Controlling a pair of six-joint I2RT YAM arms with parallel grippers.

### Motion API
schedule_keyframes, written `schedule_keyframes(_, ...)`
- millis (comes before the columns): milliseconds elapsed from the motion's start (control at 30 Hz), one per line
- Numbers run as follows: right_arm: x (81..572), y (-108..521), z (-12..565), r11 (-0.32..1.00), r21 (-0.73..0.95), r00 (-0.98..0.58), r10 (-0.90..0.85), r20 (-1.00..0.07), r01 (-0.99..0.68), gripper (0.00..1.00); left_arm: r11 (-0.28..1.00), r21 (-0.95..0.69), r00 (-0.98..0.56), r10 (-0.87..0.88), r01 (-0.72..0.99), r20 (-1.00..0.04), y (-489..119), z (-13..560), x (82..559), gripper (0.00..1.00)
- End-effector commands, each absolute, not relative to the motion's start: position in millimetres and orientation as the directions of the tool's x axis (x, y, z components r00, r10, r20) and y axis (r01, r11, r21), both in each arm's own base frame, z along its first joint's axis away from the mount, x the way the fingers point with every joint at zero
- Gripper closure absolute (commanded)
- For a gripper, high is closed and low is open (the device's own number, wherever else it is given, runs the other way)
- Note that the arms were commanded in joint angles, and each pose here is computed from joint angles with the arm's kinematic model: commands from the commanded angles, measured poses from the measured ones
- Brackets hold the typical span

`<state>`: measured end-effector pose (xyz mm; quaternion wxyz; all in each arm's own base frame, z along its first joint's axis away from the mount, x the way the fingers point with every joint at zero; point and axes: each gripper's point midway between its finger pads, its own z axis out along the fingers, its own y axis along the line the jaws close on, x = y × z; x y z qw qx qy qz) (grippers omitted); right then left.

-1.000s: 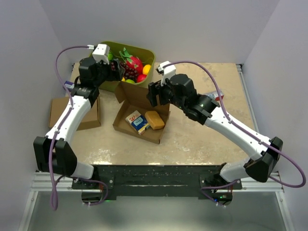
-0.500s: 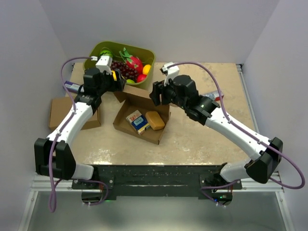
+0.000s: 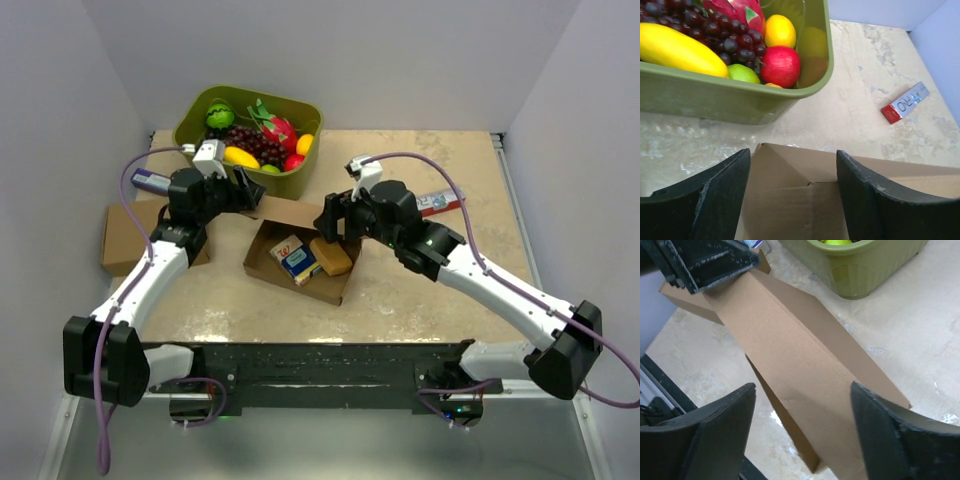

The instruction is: Fold the paper box

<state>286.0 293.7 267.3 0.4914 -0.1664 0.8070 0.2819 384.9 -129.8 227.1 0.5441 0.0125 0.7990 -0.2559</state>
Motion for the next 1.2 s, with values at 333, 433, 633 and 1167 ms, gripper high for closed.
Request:
schedule_keyframes(333, 255.5, 197.9, 306.1, 0.899, 0.232, -0.391, 0.075, -0.917, -0.371, 0.01, 0.917, -0.305, -0.116, -0.284, 0.257, -0.952, -94.8, 301.2, 350.1, 0.09)
schedule_keyframes(433, 249.6, 187.7, 275.0, 0.916, 0.217, -0.431, 0.054, -0.901, -0.338, 0.01, 0.915, -0.325, -0.072, -0.318, 0.24, -0.946, -87.7, 298.0, 336.5, 0.06)
schedule_keyframes(633, 257.1, 193.8, 242.8, 0.916, 0.205, -0.444, 0.034, -0.895, -0.345, 0.01, 0.905, -0.358, -0.07, -0.352, 0.228, -0.933, -81.5, 265.1, 305.3, 0.04)
schedule_keyframes(1167, 301.6, 199.7, 238.1, 0.865, 0.206, -0.326, 0.052, -0.944, -0.458, 0.03, 0.864, -0.333, -0.005, -0.358, 0.377, -0.934, -91.7, 277.8, 244.0, 0.05)
